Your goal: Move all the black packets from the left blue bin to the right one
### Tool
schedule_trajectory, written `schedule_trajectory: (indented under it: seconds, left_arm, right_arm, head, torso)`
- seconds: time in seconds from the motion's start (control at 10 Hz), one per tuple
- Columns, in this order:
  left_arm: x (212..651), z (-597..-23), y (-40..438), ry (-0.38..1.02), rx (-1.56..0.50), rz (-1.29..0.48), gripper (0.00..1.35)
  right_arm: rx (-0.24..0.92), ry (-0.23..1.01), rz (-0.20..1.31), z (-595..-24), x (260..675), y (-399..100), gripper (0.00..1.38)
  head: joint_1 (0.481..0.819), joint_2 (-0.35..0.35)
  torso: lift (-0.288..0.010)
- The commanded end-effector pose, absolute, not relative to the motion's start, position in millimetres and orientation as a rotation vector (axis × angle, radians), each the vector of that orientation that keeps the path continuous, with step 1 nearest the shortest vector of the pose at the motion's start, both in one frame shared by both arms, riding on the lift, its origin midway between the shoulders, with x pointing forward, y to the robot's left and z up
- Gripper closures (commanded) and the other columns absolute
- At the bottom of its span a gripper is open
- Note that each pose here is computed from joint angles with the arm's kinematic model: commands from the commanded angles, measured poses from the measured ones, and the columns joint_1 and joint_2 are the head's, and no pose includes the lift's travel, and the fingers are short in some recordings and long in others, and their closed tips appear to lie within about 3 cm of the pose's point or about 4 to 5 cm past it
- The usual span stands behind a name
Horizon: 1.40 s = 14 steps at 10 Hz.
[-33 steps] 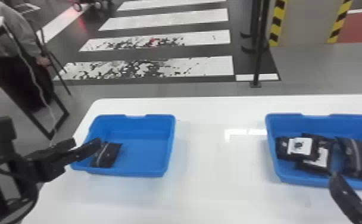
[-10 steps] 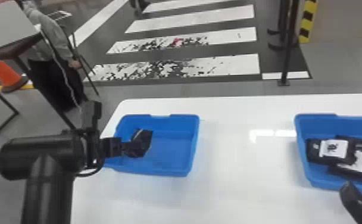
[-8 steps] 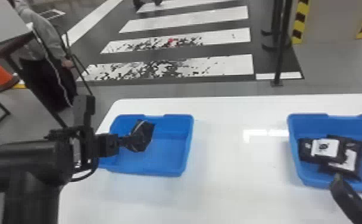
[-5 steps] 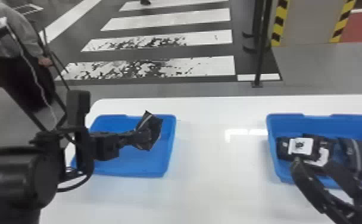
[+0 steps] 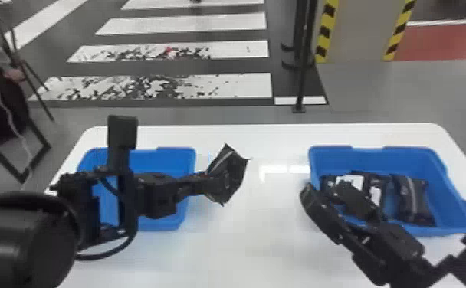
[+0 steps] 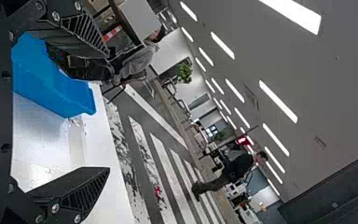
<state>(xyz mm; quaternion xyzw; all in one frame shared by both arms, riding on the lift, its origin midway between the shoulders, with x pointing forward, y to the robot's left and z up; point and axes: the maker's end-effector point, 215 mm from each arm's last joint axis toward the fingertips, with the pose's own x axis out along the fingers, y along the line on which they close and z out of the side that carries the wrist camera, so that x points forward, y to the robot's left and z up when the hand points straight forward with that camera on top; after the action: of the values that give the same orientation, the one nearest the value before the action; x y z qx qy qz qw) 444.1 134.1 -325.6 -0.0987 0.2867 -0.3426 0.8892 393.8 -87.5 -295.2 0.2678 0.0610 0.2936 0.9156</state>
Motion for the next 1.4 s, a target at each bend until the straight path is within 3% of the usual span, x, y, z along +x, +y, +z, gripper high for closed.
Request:
schedule_trajectory:
  seconds: [0.0, 0.3, 0.6, 0.7, 0.9, 1.3]
  left_arm:
    - [436, -320, 102, 0.588, -0.216, -0.789, 1.2]
    - [424, -316, 73, 0.588, -0.242, -0.859, 1.2]
    - [412, -308, 42, 0.579, -0.26, -0.94, 1.2]
    - [410, -307, 37, 0.581, -0.257, -0.95, 1.2]
    - [410, -309, 39, 0.585, -0.265, -0.944, 1.2]
    - [409, -310, 39, 0.586, -0.273, -0.945, 1.2]
  right_arm:
    - [0.564, 0.119, 0.633, -292, 404, -77, 0.17]
    - [0.591, 0.113, 0.705, -284, 412, -46, 0.17]
    - [0.589, 0.145, 0.714, -297, 423, -29, 0.17]
    - [0.582, 0.136, 0.707, -295, 428, -32, 0.23]
    - [0.576, 0.164, 0.717, -300, 428, -28, 1.16]
    - [0.562, 0.168, 0.717, -298, 425, -28, 1.24]
  head:
    - [0.695, 0.063]
    - [0.695, 0.025]
    - [0.695, 0.031]
    - [0.695, 0.024]
    - [0.695, 0.01]
    - [0.695, 0.014]
  torso:
    - [-0.139]
    - [-0.139]
    - [-0.139]
    - [-0.139]
    - [-0.139]
    - [-0.139]
